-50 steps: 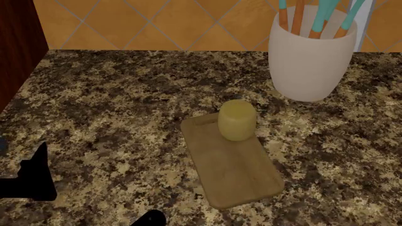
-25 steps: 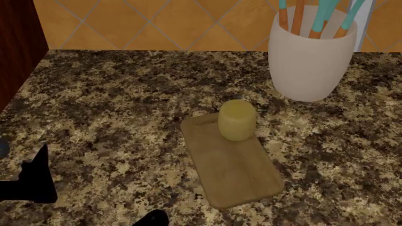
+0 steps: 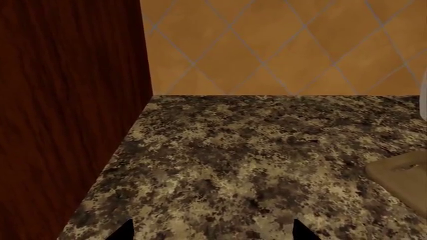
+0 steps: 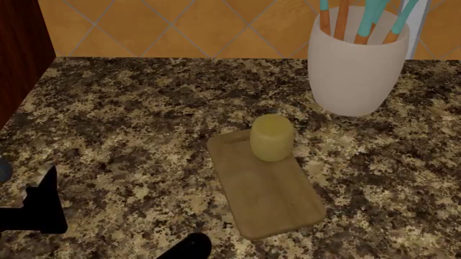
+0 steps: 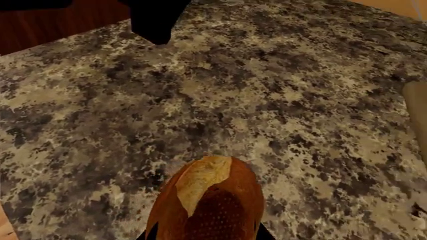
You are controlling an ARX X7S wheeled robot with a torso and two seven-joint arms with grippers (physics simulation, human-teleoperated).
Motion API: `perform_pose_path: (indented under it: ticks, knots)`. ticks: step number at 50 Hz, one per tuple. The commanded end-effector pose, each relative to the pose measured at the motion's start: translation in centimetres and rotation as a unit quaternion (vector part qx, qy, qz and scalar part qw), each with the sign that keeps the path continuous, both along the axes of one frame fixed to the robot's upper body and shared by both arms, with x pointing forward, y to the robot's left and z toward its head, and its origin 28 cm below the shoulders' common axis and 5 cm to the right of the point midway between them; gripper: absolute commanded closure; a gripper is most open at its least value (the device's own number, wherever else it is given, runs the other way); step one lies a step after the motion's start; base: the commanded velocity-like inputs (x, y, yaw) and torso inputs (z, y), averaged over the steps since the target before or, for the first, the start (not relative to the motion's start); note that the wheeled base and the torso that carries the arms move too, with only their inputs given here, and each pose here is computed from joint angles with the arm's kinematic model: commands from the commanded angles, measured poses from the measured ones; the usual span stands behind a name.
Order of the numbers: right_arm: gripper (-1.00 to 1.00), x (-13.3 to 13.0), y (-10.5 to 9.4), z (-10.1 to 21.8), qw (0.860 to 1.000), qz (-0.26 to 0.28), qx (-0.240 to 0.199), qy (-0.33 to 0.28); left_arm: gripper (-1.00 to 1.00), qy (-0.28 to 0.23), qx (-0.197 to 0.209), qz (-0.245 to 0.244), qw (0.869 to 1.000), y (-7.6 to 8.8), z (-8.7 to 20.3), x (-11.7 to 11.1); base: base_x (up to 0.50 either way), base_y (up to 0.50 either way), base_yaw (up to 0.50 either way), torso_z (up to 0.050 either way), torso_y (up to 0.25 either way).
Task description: Place the bread and cheese on the cutting board.
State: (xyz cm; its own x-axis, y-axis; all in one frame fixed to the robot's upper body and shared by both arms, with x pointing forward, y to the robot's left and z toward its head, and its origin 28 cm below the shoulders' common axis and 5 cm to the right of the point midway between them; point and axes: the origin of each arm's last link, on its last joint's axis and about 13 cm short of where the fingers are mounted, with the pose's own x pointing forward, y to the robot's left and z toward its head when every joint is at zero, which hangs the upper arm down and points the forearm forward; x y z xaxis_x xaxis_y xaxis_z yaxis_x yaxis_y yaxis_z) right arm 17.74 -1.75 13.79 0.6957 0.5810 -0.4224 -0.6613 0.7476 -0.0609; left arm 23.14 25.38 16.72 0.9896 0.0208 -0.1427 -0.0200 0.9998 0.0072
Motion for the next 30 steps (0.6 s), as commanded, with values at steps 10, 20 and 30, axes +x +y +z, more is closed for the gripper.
perform_pose_path:
  ticks: [10,20,30]
  knots:
    - [1.00,3.6,-3.9,4.2,0.993,-0.096,0.034,-0.054,-1.00,-0.007,-0.015,-0.002,1.000,0.1,-0.1,-0.1,0.00,0.00,0.00,0.000,0.000]
    - [1.00,6.6,-7.0,6.6,0.984,-0.161,0.035,-0.072,-1.00,-0.005,-0.015,-0.001,1.000,0.1,-0.1,-0.1,0.00,0.00,0.00,0.000,0.000]
    - [1.00,8.5,-8.2,6.5,0.976,-0.201,0.050,-0.064,-1.00,-0.007,-0.013,-0.001,1.000,0.1,0.0,-0.1,0.00,0.00,0.00,0.000,0.000]
